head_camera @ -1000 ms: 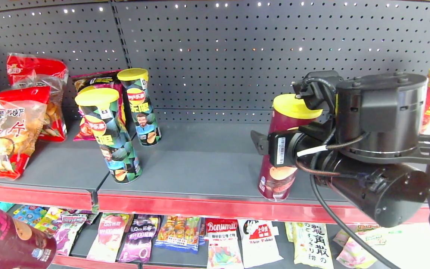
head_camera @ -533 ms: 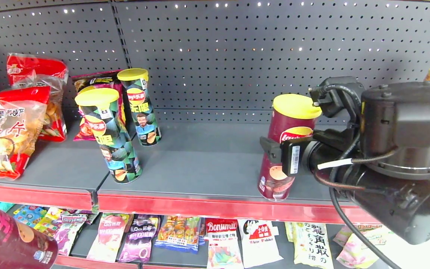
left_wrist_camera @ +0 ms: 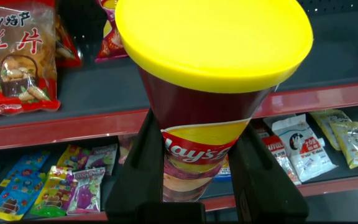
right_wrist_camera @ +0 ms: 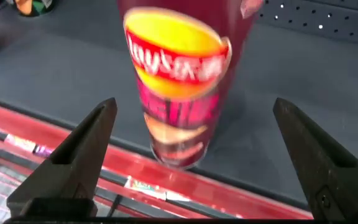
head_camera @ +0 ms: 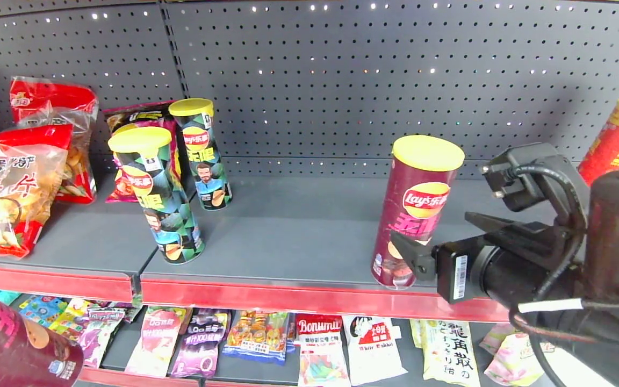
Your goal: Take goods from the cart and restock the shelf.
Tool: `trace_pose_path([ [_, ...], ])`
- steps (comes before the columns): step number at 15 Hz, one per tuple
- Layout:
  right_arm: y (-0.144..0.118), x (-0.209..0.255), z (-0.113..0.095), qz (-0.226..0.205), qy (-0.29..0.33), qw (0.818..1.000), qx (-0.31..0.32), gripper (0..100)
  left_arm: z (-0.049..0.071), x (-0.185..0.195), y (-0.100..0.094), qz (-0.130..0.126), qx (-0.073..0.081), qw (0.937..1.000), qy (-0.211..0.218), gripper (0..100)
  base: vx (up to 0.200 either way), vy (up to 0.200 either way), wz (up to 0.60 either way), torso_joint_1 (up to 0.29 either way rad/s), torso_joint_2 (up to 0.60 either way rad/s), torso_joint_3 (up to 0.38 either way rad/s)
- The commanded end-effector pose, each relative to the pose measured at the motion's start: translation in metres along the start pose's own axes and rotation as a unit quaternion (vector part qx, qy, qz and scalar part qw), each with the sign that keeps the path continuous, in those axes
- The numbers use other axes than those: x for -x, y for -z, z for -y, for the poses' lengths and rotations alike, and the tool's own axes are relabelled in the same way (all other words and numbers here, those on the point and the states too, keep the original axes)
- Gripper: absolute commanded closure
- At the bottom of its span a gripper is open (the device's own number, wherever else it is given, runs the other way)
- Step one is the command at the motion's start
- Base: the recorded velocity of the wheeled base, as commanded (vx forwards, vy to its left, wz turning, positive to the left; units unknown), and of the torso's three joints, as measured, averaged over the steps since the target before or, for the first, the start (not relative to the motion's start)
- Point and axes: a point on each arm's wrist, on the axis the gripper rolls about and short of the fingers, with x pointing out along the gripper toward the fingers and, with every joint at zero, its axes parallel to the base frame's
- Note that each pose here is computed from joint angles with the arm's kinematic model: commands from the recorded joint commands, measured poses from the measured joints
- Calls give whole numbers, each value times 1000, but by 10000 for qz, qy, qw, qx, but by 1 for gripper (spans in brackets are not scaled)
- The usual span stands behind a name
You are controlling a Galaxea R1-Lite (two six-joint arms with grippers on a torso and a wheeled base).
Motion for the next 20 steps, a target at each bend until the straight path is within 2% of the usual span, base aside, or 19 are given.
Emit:
trace_pose_path([
  [1, 4, 14, 6, 47, -117, 9999, -2, 0, 0, 0, -1, 0, 1, 10000, -2, 100, 0, 0, 0, 0, 0, 0],
  [3, 12, 29, 19, 67, -234, 9997, 7, 0, 0, -1, 0, -15, 0, 10000, -1, 100, 0, 0, 0, 0, 0, 0],
  [6, 11, 40, 37, 190, -326, 9991, -175, 0, 0, -1, 0, -23, 0, 10000, -1, 100, 0, 0, 0, 0, 0, 0],
  [8, 15, 47, 58, 218, -460, 9986, -140, 0, 0, -3, -1, -68, -17, 10000, 18, 100, 0, 0, 0, 0, 0, 0],
  [10, 22, 41, 83, 126, -369, 9992, 37, 0, 0, -4, -1, -96, -79, 9999, 44, 100, 0, 0, 0, 0, 0, 0],
  [13, 26, 30, 117, -6, -76, 9999, -73, 0, 0, -4, 0, -104, -80, 9999, 44, 100, 0, 0, 0, 0, 0, 0],
  [16, 32, 42, 132, 75, 139, 9997, -193, 0, 0, -5, -3, -96, -79, 9999, 51, 100, 0, 0, 0, 0, 0, 0],
  [17, 42, 63, 137, 272, -63, 9993, -255, 0, 0, -8, -8, -96, -79, 9999, 44, 100, 0, 0, 0, 0, 0, 0],
  [18, 49, 72, 138, 343, -138, 9991, -216, 100, 0, -9, -10, -112, -80, 9999, 45, 100, 0, 0, 0, 0, 0, 0],
  [20, 57, 91, 142, 619, 18, 9980, -78, 100, 0, -15, -14, -208, -91, 9997, 91, 100, 0, 0, 0, 0, 0, 0],
])
